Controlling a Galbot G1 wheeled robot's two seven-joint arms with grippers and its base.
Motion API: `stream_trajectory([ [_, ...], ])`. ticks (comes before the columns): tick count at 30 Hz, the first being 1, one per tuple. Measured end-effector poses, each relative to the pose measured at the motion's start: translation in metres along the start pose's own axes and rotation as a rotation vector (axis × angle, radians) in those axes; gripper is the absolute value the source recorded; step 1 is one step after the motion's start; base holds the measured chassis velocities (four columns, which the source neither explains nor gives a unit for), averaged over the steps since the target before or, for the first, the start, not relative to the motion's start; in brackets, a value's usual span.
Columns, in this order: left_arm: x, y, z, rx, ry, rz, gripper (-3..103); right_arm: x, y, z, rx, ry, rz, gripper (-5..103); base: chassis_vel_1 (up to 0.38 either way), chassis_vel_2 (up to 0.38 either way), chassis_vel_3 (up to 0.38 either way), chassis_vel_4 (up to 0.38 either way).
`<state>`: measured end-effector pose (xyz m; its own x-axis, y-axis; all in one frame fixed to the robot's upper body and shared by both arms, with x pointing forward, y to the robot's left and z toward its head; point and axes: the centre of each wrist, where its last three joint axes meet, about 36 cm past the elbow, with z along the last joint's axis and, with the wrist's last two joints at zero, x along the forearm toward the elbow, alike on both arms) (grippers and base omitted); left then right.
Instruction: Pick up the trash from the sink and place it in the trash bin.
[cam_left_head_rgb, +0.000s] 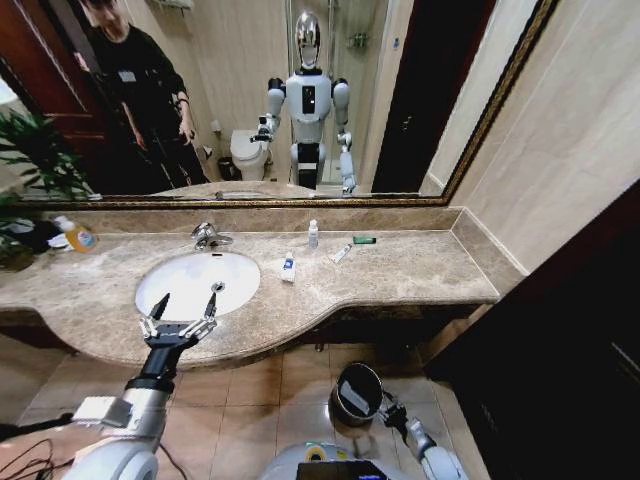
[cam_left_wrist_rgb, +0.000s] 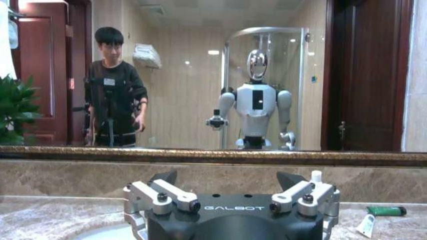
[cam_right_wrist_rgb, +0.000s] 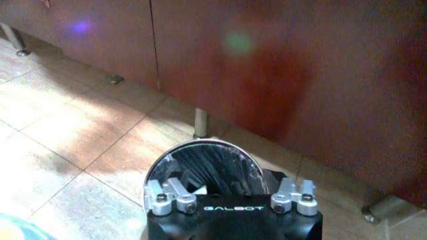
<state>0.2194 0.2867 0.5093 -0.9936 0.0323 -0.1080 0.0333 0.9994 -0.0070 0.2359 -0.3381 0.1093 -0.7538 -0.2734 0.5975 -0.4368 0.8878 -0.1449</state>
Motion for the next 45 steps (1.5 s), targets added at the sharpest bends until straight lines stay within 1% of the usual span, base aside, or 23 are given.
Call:
stream_trajectory([
  [3, 0.000, 0.000, 0.000, 0.000, 0.000, 0.000, 100, 0.002, -0.002, -0.003, -0.003, -0.009, 0.005, 90, 0.000, 0.000, 0.000, 0.000],
  [4, 0.000, 0.000, 0.000, 0.000, 0.000, 0.000, 100, 0.002, -0.002, -0.003, -0.003, -0.009, 0.005, 90, 0.000, 0.000, 0.000, 0.000],
  [6, 0.000, 0.000, 0.000, 0.000, 0.000, 0.000, 100, 0.002, -0.004, -0.005, -0.004, -0.008, 0.005, 98, 0.000, 0.000, 0.000, 0.000],
  [11, 0.000, 0.000, 0.000, 0.000, 0.000, 0.000, 100, 0.006, -0.009, -0.008, -0.002, -0.016, 0.006, 100, 0.000, 0.000, 0.000, 0.000],
  [17, 0.000, 0.000, 0.000, 0.000, 0.000, 0.000, 100, 0.021, -0.025, -0.017, -0.021, -0.061, 0.024, 100, 0.000, 0.000, 0.000, 0.000],
  [19, 0.000, 0.000, 0.000, 0.000, 0.000, 0.000, 100, 0.032, -0.033, -0.029, -0.065, -0.094, 0.035, 100, 0.000, 0.000, 0.000, 0.000],
  [20, 0.000, 0.000, 0.000, 0.000, 0.000, 0.000, 100, 0.032, -0.033, -0.029, -0.065, -0.094, 0.035, 100, 0.000, 0.000, 0.000, 0.000],
  [22, 0.000, 0.000, 0.000, 0.000, 0.000, 0.000, 100, 0.044, -0.042, -0.040, -0.122, -0.132, 0.002, 100, 0.000, 0.000, 0.000, 0.000],
  [24, 0.000, 0.000, 0.000, 0.000, 0.000, 0.000, 100, 0.053, -0.047, -0.044, -0.134, -0.141, -0.022, 100, 0.000, 0.000, 0.000, 0.000],
  [26, 0.000, 0.000, 0.000, 0.000, 0.000, 0.000, 100, 0.078, -0.057, -0.055, -0.151, -0.181, -0.080, 100, 0.000, 0.000, 0.000, 0.000],
  [29, 0.000, 0.000, 0.000, 0.000, 0.000, 0.000, 100, 0.096, -0.058, -0.062, -0.177, -0.220, -0.084, 100, 0.000, 0.000, 0.000, 0.000],
  [31, 0.000, 0.000, 0.000, 0.000, 0.000, 0.000, 100, 0.124, -0.057, -0.075, -0.213, -0.294, -0.065, 100, 0.000, 0.000, 0.000, 0.000],
  [32, 0.000, 0.000, 0.000, 0.000, 0.000, 0.000, 100, 0.124, -0.057, -0.075, -0.213, -0.294, -0.065, 100, 0.000, 0.000, 0.000, 0.000],
  [33, 0.000, 0.000, 0.000, 0.000, 0.000, 0.000, 100, 0.131, -0.057, -0.082, -0.217, -0.319, -0.054, 100, 0.000, 0.000, 0.000, 0.000],
  [35, 0.000, 0.000, 0.000, 0.000, 0.000, 0.000, 100, 0.145, -0.053, -0.112, -0.226, -0.404, -0.014, 100, 0.000, 0.000, 0.000, 0.000],
  [37, 0.000, 0.000, 0.000, 0.000, 0.000, 0.000, 100, 0.146, -0.051, -0.120, -0.226, -0.422, -0.006, 100, 0.000, 0.000, 0.000, 0.000],
  [38, 0.000, 0.000, 0.000, 0.000, 0.000, 0.000, 100, 0.150, -0.044, -0.151, -0.227, -0.475, 0.037, 100, 0.000, 0.000, 0.000, 0.000],
  [39, 0.000, 0.000, 0.000, 0.000, 0.000, 0.000, 100, 0.151, -0.038, -0.171, -0.231, -0.503, 0.067, 100, 0.000, 0.000, 0.000, 0.000],
  [40, 0.000, 0.000, 0.000, 0.000, 0.000, 0.000, 100, 0.151, -0.034, -0.184, -0.234, -0.519, 0.087, 100, 0.000, 0.000, 0.000, 0.000],
  [41, 0.000, 0.000, 0.000, 0.000, 0.000, 0.000, 100, 0.151, -0.034, -0.184, -0.234, -0.519, 0.087, 100, 0.000, 0.000, 0.000, 0.000],
  [43, 0.000, 0.000, 0.000, 0.000, 0.000, 0.000, 100, 0.151, -0.027, -0.236, -0.242, -0.578, 0.142, 100, 0.000, 0.000, 0.000, 0.000],
  [44, 0.000, 0.000, 0.000, 0.000, 0.000, 0.000, 100, 0.151, -0.027, -0.236, -0.242, -0.578, 0.142, 100, 0.000, 0.000, 0.000, 0.000],
  [45, 0.000, 0.000, 0.000, 0.000, 0.000, 0.000, 100, 0.151, -0.027, -0.250, -0.242, -0.596, 0.149, 100, 0.000, 0.000, 0.000, 0.000],
])
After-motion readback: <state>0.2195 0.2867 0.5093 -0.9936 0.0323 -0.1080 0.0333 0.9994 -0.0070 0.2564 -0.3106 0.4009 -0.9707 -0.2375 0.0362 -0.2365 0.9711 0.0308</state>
